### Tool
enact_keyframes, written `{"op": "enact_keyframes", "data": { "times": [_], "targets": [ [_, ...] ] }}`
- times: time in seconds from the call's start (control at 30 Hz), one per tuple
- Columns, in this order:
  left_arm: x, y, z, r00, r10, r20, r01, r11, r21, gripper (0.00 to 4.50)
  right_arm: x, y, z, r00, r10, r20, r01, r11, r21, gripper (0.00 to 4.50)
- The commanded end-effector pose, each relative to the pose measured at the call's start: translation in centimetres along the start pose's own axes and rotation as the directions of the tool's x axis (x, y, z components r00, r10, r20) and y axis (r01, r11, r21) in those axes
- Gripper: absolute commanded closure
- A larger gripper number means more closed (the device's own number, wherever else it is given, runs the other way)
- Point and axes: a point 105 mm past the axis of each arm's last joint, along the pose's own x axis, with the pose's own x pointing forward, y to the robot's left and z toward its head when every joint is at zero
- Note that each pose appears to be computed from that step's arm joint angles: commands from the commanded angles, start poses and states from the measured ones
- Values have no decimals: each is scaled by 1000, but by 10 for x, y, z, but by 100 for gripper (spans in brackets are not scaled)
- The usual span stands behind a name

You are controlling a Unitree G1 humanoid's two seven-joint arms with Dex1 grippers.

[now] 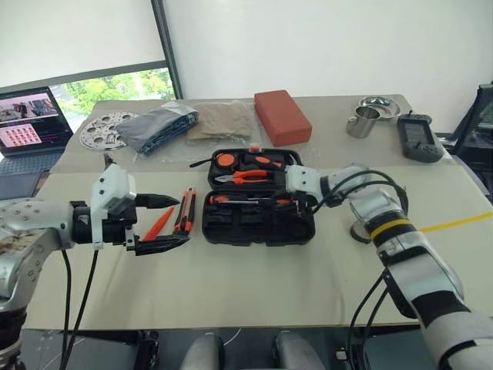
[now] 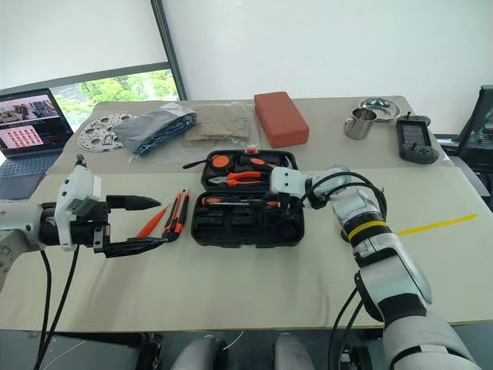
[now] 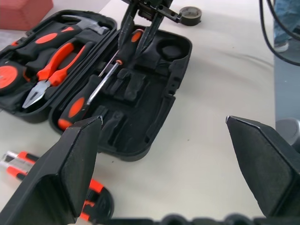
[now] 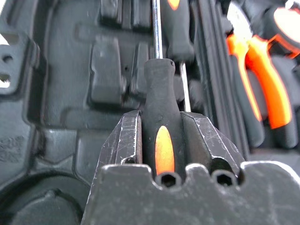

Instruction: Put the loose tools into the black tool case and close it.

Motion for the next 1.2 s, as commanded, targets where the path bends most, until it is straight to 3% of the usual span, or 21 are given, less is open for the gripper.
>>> {"op": "enact_keyframes", "data": {
  "times": [0.03, 0.17, 0.2, 0.47, 0.63, 0.77, 0.83, 0.93, 1.07, 1.2],
  "targets": [
    [-6, 0, 9, 1000, 17, 7, -18, 999, 35, 0, -4, -8, 7, 1000, -7, 2, 7, 999, -42, 355],
    [-6, 1, 10, 1000, 18, 7, -19, 999, 38, 0, -9, -10, 0, 1000, -14, -26, 13, 999, -48, 355],
    [-6, 1, 10, 1000, 18, 7, -18, 999, 39, 0, -9, -10, 0, 1000, -12, -26, 11, 999, -44, 255],
    [-4, 3, 13, 1000, 13, 11, -13, 999, 52, 0, -18, -17, 4, 999, -33, -5, 33, 999, -40, 1],
    [-3, 4, 13, 1000, 9, 10, -9, 998, 56, 0, -30, -31, 23, 989, -95, 112, 96, 995, 0, 1],
    [0, 5, 13, 1000, 5, 16, -6, 998, 58, 0, -27, -40, 39, 939, -197, 283, 139, 967, 214, 1],
    [1, 5, 13, 1000, 4, 19, -5, 998, 59, 0, -22, -42, 38, 918, -247, 310, 136, 931, 338, 1],
    [1, 5, 13, 1000, 1, 19, -2, 998, 59, 0, -17, -42, 27, 924, -284, 256, 167, 902, 397, 63],
    [1, 6, 16, 1000, -6, 20, 5, 998, 70, 0, -12, -46, 22, 916, -341, 211, 227, 874, 430, 202],
    [3, 7, 18, 1000, -10, 25, 8, 997, 77, 0, -5, -43, 21, 925, -332, 185, 246, 893, 376, 337]
  ]
}}
